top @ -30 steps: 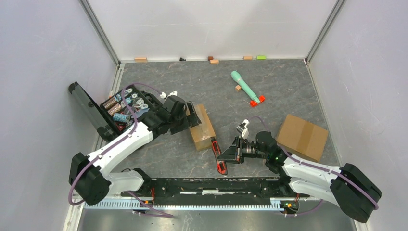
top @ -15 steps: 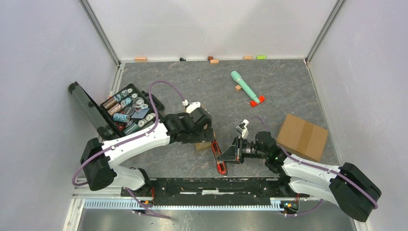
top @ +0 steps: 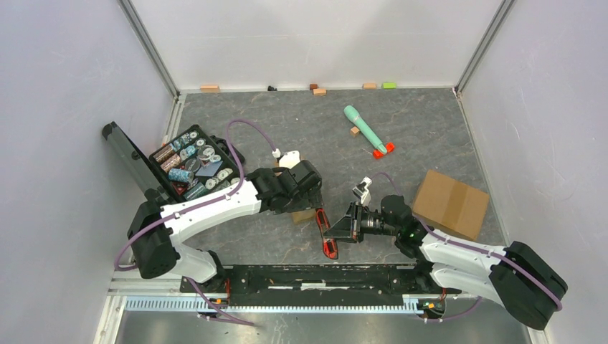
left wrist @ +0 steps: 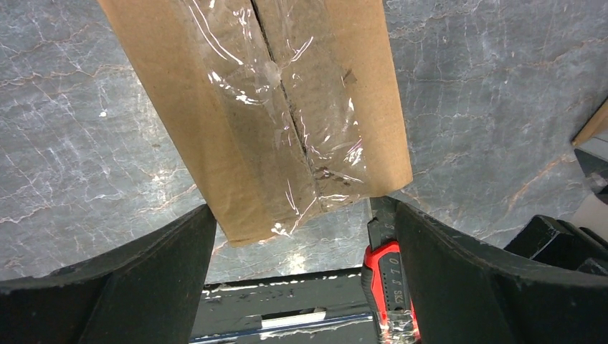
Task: Unpack the express box
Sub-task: Cut the express box at the center of the board.
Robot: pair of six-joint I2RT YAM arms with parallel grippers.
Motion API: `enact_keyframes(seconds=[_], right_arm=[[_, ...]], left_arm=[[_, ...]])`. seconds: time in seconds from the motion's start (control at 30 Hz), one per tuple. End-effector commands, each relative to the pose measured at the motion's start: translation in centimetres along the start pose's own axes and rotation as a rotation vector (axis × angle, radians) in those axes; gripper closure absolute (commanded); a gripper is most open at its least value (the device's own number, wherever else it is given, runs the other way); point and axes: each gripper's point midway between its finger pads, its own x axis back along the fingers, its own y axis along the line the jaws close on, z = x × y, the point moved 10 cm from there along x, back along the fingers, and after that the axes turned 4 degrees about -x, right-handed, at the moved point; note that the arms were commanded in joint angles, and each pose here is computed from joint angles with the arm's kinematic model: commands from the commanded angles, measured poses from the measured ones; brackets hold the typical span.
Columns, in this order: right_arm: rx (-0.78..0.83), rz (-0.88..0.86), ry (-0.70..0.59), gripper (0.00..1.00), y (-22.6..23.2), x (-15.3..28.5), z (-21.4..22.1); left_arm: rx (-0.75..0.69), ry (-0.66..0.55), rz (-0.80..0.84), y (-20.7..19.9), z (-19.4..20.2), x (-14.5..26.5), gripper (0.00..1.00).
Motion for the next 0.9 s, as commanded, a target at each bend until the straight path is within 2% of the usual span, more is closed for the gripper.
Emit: enact_keyframes(seconds=[0.0, 0.47, 0.87], right_arm=[[0.083, -0.133, -0.023, 1.0, 2.6, -0.2, -0.7], [0.006, -0.23, -0.004, 1.0, 2.4, 0.2, 0.1], [0.012, -0.227, -0.017, 1.0, 1.9, 0.2, 0.2]], left_arm=[[0.102, -0.035, 0.045, -1.0, -0.3, 0.2, 0.0], [0.146, -0.014, 0.011, -0.9, 0.2, -0.8, 0.0], [0.172, -0.005, 0.013, -1.5, -0.2, -0.8, 0.0]])
